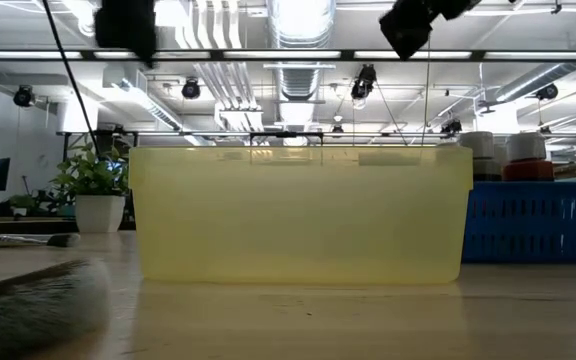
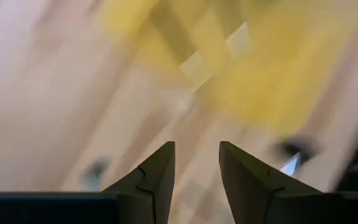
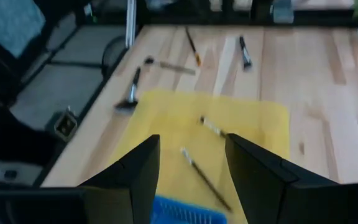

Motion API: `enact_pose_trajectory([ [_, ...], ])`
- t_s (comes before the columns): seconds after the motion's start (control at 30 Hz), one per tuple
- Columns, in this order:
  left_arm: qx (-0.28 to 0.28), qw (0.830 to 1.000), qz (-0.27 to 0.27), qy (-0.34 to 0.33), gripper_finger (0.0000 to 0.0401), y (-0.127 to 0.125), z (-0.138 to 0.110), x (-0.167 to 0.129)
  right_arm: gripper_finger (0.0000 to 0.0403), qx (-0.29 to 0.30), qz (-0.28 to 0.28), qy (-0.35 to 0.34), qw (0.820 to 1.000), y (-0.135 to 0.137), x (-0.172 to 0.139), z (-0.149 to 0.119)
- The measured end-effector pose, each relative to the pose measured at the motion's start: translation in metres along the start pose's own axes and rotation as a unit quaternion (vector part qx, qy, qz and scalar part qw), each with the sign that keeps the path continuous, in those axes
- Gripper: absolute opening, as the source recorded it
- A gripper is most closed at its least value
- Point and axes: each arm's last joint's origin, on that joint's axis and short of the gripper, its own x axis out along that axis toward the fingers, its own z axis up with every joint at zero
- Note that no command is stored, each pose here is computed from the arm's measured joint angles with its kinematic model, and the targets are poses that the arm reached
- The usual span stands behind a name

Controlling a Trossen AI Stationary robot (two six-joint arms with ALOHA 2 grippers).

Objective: Pick & Place Paint Supplies
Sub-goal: Put the silver and black foundation brush into the yellow bin

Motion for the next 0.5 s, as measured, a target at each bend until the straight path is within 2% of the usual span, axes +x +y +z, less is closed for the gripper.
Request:
enact_pose_trajectory([
  [0.1, 0.017, 0.995, 0.070, 0.066, 0.0134, 0.015, -0.011, -0.011, 0.0180, -0.005, 0.004, -0.028, 1.000, 0.002, 0.001, 0.006],
  [0.2, 0.043, 0.988, 0.106, 0.106, 0.0134, 0.027, -0.021, -0.007, 0.0180, -0.010, 0.007, -0.052, 0.999, 0.004, 0.000, 0.011],
  [0.33, 0.106, 0.980, 0.087, 0.145, 0.0134, 0.036, -0.035, 0.016, 0.0180, 0.000, 0.009, -0.061, 0.998, 0.004, 0.000, 0.013],
  [0.5, 0.138, 0.972, 0.092, 0.168, 0.0134, 0.054, -0.058, 0.052, 0.0180, 0.021, 0.011, -0.062, 0.998, 0.005, 0.000, 0.014],
])
